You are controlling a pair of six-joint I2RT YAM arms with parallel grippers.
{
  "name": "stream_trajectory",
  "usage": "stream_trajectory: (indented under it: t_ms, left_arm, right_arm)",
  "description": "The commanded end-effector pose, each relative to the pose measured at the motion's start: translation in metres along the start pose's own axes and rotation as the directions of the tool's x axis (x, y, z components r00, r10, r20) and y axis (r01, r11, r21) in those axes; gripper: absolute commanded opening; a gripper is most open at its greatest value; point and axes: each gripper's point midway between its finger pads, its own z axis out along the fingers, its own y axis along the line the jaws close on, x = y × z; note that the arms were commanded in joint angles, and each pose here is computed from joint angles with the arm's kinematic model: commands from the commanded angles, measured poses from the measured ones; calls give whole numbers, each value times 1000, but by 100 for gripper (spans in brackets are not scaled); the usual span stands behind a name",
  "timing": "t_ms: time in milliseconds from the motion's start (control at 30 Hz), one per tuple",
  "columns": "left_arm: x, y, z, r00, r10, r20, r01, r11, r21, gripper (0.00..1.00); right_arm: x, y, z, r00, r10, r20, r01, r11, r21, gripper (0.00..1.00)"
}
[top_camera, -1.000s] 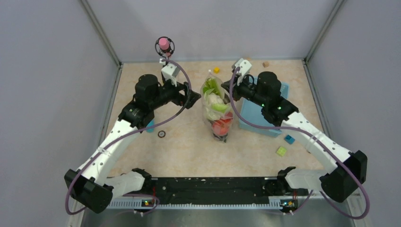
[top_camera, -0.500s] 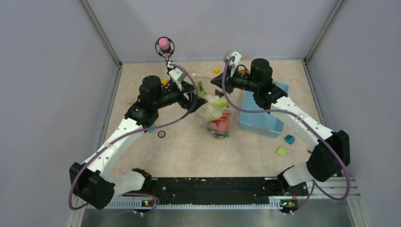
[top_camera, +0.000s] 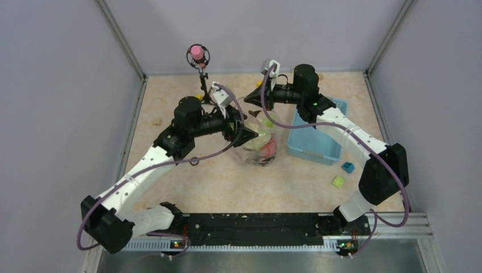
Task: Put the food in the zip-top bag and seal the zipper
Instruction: Adjust the zipper food storage bag at the center of the board.
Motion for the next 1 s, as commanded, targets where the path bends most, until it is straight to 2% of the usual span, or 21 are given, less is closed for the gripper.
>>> stream_trajectory:
  t_ms: [0, 67, 167, 267, 400, 467, 533, 633, 767, 967]
  left_arm:
    - [-20, 6, -40, 991, 99, 87, -76, 969, -234, 97]
    - [-21, 30, -64, 986, 104, 130, -40, 906, -421, 98]
    - [-21, 61, -105, 983, 82, 165, 47, 756, -653, 98]
    - [-17, 68, -122, 981, 98, 167, 48, 712, -700, 98]
    - [-8, 86, -132, 980, 158, 119, -18, 669, -743, 98]
    - [-5, 94, -129, 985, 155, 75, -54, 690, -722, 98]
    - [-3, 83, -116, 983, 181, 35, -120, 774, -622, 98]
    - [-4, 61, -105, 954, 296, 37, -241, 836, -493, 98]
    - [-4, 56, -106, 934, 348, 79, -277, 845, -457, 97]
    - [-5, 74, -101, 942, 313, 121, -230, 864, -448, 85]
  right_arm:
    - [-42, 13, -9, 985, -153, 83, 157, 986, -51, 0]
    - [-39, 19, -12, 984, -158, 79, 163, 984, -67, 0]
    - [-39, 23, -15, 985, -157, 73, 163, 984, -73, 0]
    - [-39, 25, -16, 984, -159, 79, 165, 983, -80, 0]
    - [-36, 30, -17, 985, -157, 72, 164, 981, -104, 0]
    - [-35, 32, -19, 985, -159, 70, 166, 980, -108, 0]
    - [-34, 34, -19, 985, -159, 71, 166, 979, -117, 0]
    - [-31, 34, -18, 987, -147, 66, 154, 981, -121, 0]
    - [-28, 35, -17, 988, -140, 63, 147, 981, -128, 0]
    - [-30, 41, -18, 988, -132, 75, 143, 977, -160, 0]
